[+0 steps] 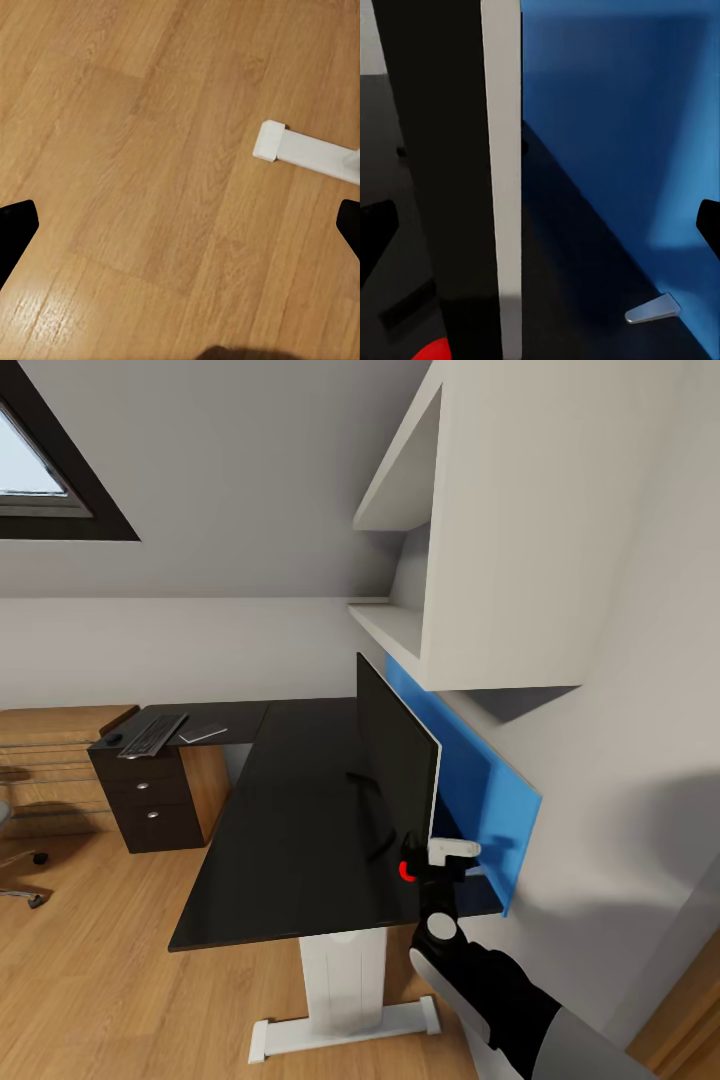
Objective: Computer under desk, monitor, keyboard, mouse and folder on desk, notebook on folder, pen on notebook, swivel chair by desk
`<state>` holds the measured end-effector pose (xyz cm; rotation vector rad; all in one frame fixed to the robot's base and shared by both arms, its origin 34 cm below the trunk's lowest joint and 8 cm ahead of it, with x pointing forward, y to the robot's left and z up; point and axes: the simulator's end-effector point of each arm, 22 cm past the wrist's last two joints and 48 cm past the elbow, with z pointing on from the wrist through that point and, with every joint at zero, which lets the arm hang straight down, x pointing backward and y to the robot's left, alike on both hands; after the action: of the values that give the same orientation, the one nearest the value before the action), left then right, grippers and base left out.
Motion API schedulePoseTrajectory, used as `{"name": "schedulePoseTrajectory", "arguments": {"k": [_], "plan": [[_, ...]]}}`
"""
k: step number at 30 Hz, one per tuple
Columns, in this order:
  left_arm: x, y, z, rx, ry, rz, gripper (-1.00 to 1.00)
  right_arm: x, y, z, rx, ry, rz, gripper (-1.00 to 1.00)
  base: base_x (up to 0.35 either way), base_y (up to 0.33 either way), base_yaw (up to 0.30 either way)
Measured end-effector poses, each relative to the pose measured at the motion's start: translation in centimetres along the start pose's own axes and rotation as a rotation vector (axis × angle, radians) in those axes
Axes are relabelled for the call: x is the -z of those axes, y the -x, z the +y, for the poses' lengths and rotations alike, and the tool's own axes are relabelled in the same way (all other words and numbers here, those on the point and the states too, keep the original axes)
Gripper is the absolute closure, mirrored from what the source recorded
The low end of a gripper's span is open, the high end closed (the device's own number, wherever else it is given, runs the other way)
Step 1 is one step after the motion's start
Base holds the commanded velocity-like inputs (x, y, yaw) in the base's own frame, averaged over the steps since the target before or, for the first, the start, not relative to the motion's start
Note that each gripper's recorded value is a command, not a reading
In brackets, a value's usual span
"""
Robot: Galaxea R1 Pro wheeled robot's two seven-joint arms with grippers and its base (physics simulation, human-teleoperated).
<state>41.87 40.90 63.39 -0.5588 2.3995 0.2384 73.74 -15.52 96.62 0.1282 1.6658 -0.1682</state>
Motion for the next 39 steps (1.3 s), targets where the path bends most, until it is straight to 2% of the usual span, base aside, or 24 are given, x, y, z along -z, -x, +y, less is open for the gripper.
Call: {"name": "schedulePoseTrajectory", "arguments": {"k": [15, 22, 33, 39], "plan": [[0.0, -0.5, 0.2, -0.002, 0.005, 0.011, -1.00, 0.9, 0.0, 1.4, 0.000, 0.040, -0.027, -1.00, 0.000, 0.000, 0.000], [0.0, -0.5, 0.2, -0.002, 0.005, 0.011, -1.00, 0.9, -0.1, 1.4, 0.000, 0.039, -0.027, -1.00, -0.004, 0.000, 0.000], [0.0, -0.6, 0.2, -0.001, 0.005, 0.012, -1.00, 0.9, -0.1, 1.4, 0.000, 0.040, -0.027, -1.00, -0.164, 0.018, 0.000], [0.0, -0.5, 0.1, -0.001, 0.003, 0.007, -1.00, 1.0, 0.0, 1.4, 0.000, 0.039, -0.028, -1.00, 0.121, 0.002, 0.000]]}}
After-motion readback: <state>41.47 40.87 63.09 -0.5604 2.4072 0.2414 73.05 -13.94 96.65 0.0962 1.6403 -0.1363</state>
